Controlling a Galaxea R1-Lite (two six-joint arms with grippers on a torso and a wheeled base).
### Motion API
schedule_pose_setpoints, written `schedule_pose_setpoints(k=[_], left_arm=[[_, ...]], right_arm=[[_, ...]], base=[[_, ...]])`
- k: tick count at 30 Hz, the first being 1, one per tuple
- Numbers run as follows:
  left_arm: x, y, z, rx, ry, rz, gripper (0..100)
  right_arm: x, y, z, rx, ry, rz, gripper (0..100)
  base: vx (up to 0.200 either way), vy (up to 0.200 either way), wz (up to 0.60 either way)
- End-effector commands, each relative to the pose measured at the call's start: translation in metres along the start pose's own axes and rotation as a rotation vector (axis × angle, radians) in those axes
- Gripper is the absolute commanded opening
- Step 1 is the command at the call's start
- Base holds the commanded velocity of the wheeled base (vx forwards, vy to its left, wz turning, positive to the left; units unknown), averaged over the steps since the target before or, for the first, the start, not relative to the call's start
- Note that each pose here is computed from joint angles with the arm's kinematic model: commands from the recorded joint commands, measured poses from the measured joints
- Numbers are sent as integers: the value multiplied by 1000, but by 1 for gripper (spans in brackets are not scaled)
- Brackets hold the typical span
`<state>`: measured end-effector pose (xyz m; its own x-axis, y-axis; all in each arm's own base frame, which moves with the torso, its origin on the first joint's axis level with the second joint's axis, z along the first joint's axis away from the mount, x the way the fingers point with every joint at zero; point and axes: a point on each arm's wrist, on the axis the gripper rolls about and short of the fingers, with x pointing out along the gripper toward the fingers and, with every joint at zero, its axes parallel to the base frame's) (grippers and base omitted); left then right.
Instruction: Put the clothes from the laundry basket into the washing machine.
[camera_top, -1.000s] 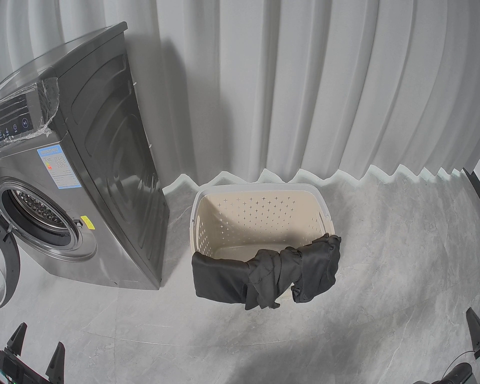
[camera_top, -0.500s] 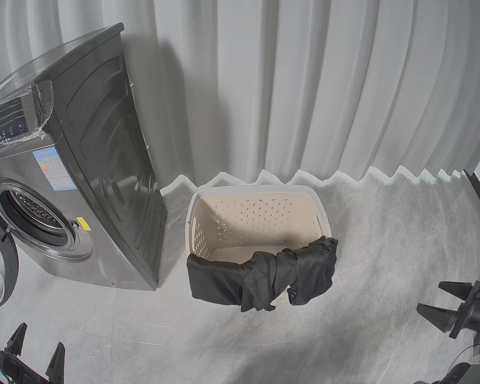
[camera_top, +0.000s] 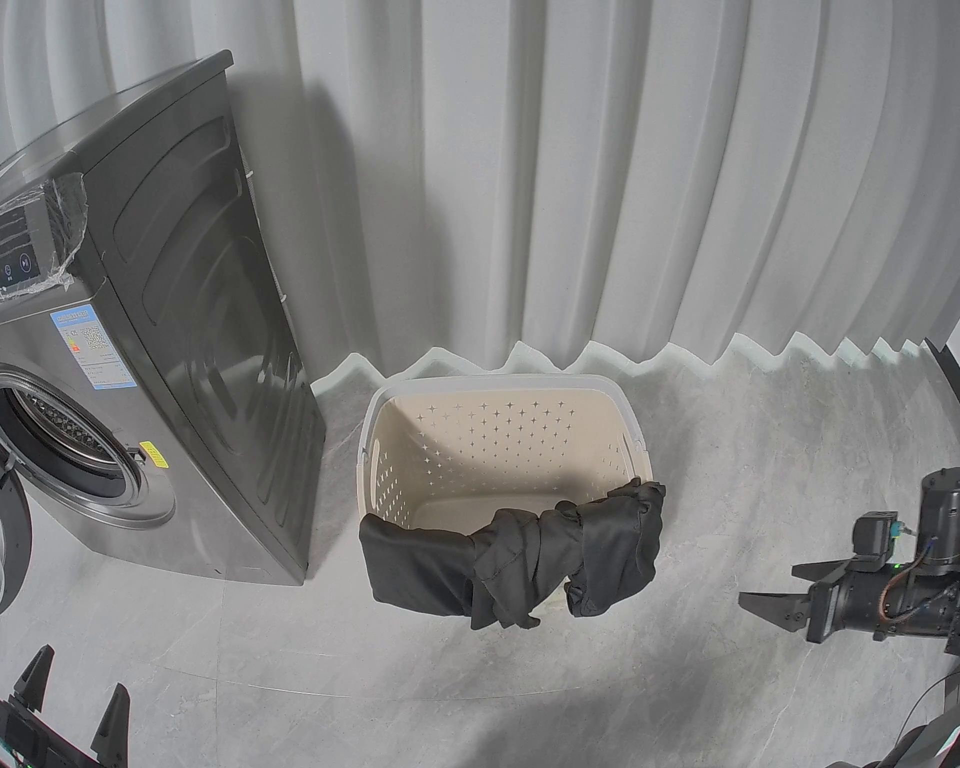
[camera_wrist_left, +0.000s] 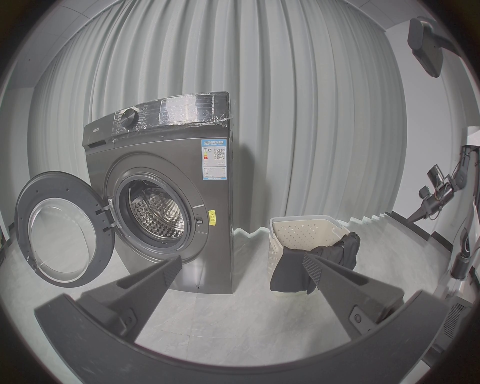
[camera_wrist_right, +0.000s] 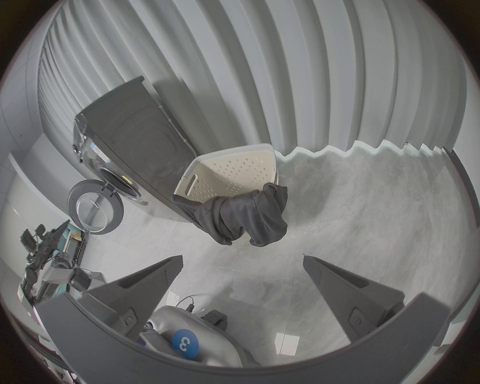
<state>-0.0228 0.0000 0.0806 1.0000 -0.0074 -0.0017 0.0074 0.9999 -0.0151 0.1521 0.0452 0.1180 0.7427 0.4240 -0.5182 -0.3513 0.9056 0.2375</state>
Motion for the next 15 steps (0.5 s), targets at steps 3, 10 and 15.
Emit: schedule_pose_setpoints(k=[3,10,15], left_arm=[[0,0,-5,-5,0,-2,100],[0,0,-5,-5,0,-2,100],[0,0,-5,-6,0,-2,100]], right_arm=[[64,-10,-20,21,170,-28,100],[84,-15,-23,26,183,-30,100],[105,-19,-21,23,164,-31,100]], base=[[0,0,0],[0,0,0],[0,0,0]])
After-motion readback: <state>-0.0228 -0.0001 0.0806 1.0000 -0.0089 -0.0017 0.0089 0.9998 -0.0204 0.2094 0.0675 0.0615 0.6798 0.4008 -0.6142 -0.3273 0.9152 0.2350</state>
